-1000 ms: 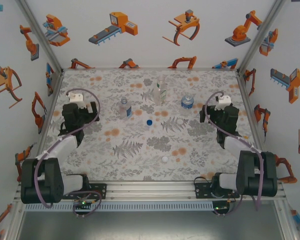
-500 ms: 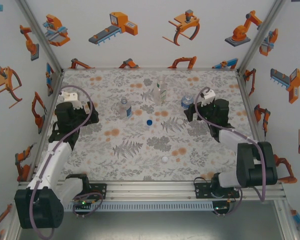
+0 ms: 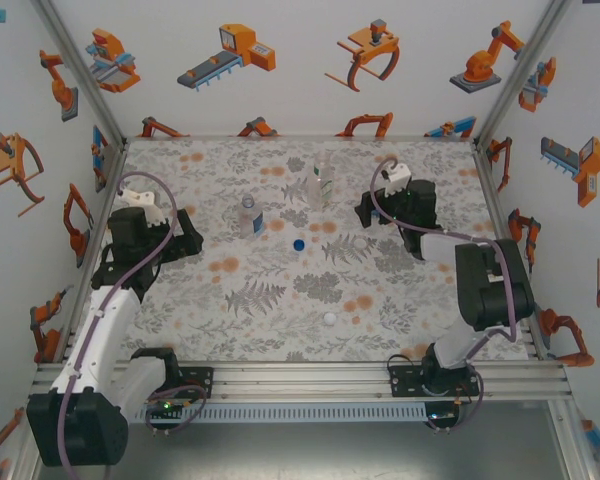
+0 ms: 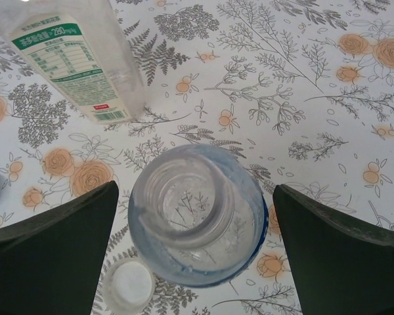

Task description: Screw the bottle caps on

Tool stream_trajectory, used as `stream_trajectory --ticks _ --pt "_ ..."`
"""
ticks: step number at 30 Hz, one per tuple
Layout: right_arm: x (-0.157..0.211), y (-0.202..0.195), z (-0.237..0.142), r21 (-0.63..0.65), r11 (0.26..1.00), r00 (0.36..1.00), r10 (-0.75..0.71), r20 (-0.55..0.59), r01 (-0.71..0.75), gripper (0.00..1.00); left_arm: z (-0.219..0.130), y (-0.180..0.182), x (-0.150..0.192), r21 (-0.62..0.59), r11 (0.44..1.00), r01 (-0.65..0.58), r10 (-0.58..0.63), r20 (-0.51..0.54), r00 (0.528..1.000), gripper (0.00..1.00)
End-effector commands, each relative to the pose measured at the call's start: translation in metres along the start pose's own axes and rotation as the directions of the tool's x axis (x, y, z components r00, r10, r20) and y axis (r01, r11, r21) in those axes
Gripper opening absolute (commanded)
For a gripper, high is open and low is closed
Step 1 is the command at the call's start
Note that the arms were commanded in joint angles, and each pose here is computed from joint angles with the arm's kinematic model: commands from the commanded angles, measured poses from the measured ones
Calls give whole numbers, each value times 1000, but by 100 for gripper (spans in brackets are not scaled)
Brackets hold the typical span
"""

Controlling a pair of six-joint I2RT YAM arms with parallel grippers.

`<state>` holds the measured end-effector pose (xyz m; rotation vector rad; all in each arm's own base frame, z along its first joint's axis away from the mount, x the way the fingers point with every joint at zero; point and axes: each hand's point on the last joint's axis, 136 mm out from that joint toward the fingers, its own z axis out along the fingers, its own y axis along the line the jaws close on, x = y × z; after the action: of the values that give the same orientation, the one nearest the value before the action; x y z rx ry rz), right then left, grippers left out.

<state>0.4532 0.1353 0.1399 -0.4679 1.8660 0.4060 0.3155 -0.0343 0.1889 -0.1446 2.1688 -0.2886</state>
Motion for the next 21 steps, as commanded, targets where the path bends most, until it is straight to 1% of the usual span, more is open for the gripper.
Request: stream_trajectory --ticks 1,14,21 --pt "-25 -1 5 3 999 997 -43 63 43 85 -6 -10 -3 44 999 26 -25 -3 1000 97" --pt "-23 4 2 -1 999 997 -46 55 46 60 -1 -8 1 33 999 38 -37 -20 999 97" --pt "-27 7 -5 5 1000 999 -26 47 26 52 -4 -7 -8 9 998 55 -54 -29 998 97"
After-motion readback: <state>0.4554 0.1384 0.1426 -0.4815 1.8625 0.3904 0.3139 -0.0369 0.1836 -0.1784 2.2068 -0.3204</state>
